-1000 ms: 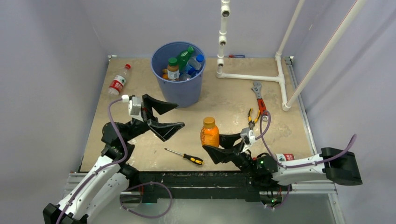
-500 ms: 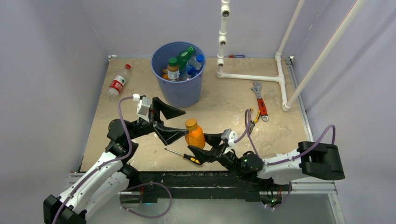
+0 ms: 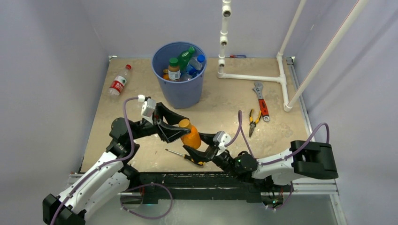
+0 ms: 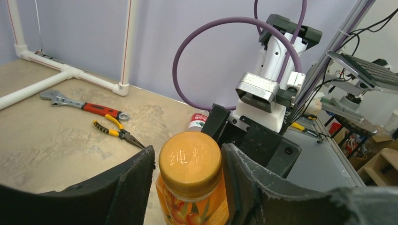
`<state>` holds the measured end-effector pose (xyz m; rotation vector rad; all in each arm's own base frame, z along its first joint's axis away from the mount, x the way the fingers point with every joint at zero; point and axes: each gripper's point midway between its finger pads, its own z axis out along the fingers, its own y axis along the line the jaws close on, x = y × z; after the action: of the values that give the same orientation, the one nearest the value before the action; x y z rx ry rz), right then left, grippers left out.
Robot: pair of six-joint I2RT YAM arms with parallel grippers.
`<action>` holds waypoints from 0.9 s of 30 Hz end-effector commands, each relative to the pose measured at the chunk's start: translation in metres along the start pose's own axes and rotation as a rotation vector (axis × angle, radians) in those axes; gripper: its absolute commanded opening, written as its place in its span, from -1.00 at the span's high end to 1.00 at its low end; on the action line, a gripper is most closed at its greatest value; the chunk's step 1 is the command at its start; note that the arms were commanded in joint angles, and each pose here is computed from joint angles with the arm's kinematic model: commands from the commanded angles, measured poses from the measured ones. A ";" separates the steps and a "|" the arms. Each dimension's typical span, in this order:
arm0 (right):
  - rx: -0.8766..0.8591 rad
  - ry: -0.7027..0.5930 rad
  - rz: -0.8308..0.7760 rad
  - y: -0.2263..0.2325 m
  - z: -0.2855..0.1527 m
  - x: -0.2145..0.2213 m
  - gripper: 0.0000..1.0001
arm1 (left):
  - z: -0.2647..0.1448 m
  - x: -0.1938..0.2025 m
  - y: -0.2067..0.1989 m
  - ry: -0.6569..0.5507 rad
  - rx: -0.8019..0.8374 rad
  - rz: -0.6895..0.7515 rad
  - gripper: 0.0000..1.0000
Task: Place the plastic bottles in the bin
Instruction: Place the plastic bottle in the trash bin.
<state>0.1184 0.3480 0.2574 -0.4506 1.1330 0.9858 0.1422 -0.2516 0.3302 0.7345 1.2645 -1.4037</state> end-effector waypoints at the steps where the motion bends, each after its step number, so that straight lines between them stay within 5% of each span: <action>1: 0.022 -0.122 -0.006 0.002 0.010 -0.032 1.00 | 0.003 -0.016 -0.012 -0.020 0.043 0.057 -0.11; 5: 0.043 -0.117 -0.028 -0.002 0.008 -0.024 1.00 | 0.003 -0.016 -0.013 -0.021 0.048 0.055 -0.37; 11: 0.078 -0.136 -0.031 -0.006 0.007 -0.024 1.00 | 0.004 -0.013 -0.016 -0.009 0.068 0.046 -0.22; 16: 0.081 -0.176 0.000 -0.007 0.007 -0.035 1.00 | 0.004 -0.012 -0.016 -0.006 0.064 0.040 -0.52; 23: 0.051 -0.248 0.029 -0.004 0.002 -0.058 1.00 | 0.005 -0.012 -0.012 -0.003 0.045 0.040 -0.62; 27: 0.014 -0.278 0.030 0.002 -0.002 -0.067 1.00 | 0.004 -0.013 -0.005 -0.006 0.002 0.042 -0.84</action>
<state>0.1230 0.3536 0.2311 -0.5314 1.1623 0.8402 0.1388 -0.2549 0.3239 0.7601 1.2875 -1.4202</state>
